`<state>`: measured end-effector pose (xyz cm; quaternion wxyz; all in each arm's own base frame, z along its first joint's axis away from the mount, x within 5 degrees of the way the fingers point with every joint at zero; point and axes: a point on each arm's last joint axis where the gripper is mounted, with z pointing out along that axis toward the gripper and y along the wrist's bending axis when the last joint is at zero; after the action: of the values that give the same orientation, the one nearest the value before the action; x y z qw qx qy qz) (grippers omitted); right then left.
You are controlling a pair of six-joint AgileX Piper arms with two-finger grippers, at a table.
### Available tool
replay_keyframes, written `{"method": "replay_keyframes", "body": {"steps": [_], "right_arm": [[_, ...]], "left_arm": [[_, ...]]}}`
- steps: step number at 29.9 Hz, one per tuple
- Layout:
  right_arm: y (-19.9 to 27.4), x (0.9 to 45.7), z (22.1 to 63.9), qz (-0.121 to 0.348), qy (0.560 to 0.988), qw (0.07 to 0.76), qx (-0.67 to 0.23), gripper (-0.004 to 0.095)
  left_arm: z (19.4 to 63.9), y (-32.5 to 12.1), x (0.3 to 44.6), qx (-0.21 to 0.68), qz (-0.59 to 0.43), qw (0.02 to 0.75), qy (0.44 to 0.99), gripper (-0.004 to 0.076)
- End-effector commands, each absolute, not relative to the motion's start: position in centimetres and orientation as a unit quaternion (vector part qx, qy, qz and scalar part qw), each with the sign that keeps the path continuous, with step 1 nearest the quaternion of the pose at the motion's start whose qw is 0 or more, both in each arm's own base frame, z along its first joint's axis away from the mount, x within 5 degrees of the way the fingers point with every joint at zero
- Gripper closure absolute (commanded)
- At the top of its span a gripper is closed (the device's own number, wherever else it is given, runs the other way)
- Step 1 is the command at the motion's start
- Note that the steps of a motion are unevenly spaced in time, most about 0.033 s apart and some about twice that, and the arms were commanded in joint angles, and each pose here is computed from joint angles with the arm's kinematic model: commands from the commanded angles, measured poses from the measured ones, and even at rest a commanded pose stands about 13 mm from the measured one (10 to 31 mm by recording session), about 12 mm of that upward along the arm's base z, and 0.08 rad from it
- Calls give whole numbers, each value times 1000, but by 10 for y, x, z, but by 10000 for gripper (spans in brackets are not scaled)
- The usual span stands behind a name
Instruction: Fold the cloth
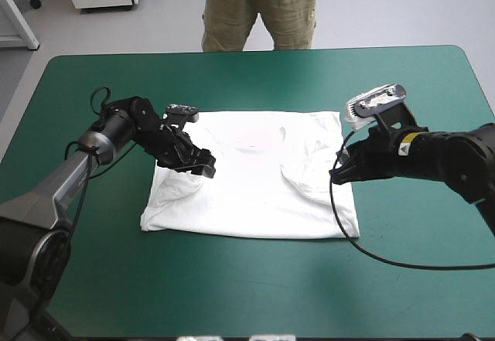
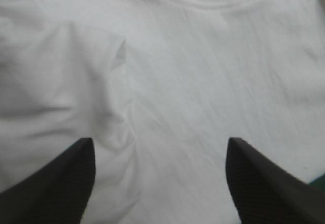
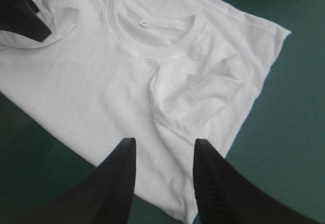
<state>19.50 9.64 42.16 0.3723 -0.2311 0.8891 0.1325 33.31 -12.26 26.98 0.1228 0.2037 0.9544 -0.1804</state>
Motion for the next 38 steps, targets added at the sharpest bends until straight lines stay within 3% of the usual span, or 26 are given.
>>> {"method": "replay_keyframes", "body": {"steps": [1, 5, 8, 12, 19, 29, 38], "right_arm": [[81, 176, 442, 105, 879, 415, -212, 551], [68, 161, 432, 74, 897, 390, -194, 561], [63, 153, 410, 71, 905, 380, -176, 561], [60, 146, 364, 76, 922, 350, -146, 561], [67, 140, 313, 132, 928, 326, -123, 561], [67, 141, 309, 134, 924, 336, -124, 561], [68, 143, 310, 136, 920, 347, -123, 561]], "left_arm": [[339, -109, 301, 218, -152, 212, 941, 204], [374, -83, 265, 207, -69, 247, 944, 217], [377, -65, 242, 184, -17, 240, 953, 217], [351, -44, 222, 139, -2, 220, 966, 217], [277, -25, 209, 60, -42, 177, 981, 218], [247, -30, 219, 23, -95, 198, 975, 218], [214, -33, 237, 14, -100, 142, 985, 272]]}}
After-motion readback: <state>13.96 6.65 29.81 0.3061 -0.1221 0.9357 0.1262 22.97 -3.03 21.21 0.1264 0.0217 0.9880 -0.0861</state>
